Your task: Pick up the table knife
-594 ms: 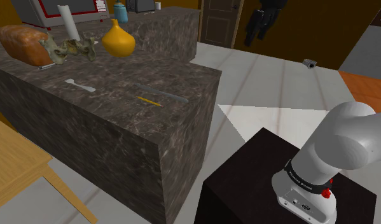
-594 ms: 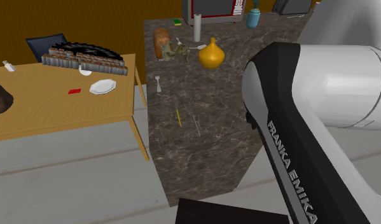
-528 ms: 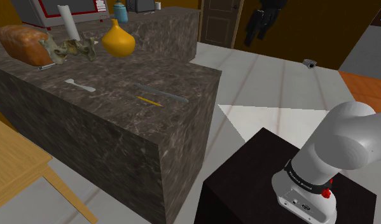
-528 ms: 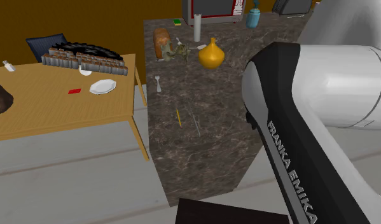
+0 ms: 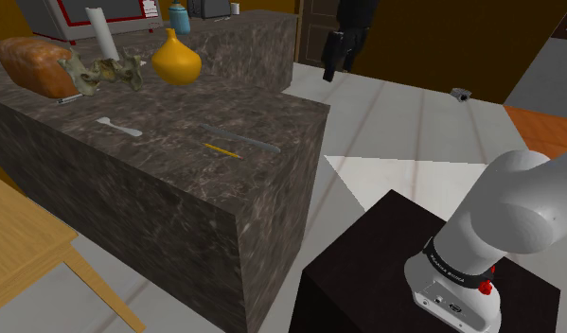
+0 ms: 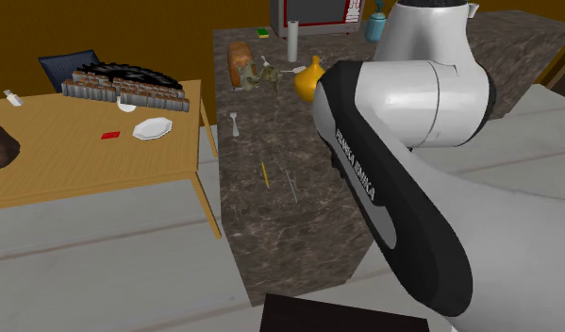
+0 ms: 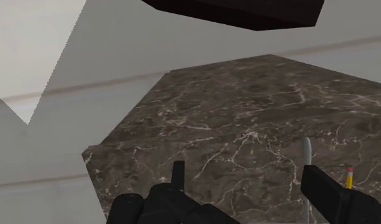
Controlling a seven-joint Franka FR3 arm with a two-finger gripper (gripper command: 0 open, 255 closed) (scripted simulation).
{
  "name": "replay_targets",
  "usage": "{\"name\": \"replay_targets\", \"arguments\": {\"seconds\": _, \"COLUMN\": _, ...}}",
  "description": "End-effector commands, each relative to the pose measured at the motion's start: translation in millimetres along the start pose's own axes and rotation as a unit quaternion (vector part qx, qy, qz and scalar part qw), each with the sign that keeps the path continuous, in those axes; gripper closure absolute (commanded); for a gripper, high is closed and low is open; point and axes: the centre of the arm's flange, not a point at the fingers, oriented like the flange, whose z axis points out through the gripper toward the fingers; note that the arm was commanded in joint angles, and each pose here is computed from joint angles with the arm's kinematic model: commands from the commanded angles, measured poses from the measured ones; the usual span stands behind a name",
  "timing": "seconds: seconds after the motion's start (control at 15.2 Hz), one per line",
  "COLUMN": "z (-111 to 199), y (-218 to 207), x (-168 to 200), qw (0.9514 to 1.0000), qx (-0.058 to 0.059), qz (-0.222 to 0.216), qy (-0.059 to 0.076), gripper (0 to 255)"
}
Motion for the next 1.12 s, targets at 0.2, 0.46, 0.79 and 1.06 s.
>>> {"name": "replay_targets", "arguments": {"seconds": 0.2, "z": 34, "y": -38, "x": 47, "qw": 0.9993, "qx": 0.009, "qz": -0.027, "qy": -0.023, "gripper": 0}}
{"name": "replay_targets", "arguments": {"seconds": 0.46, "z": 61, "y": -70, "x": 83, "qw": 0.9978, "qx": 0.016, "qz": -0.049, "qy": -0.040, "gripper": 0}}
{"name": "replay_targets", "arguments": {"seconds": 0.79, "z": 96, "y": -113, "x": 125, "qw": 0.9948, "qx": 0.025, "qz": -0.076, "qy": -0.063, "gripper": 0}}
{"name": "replay_targets", "arguments": {"seconds": 1.06, "z": 125, "y": -149, "x": 156, "qw": 0.9914, "qx": 0.033, "qz": -0.098, "qy": -0.080, "gripper": 0}}
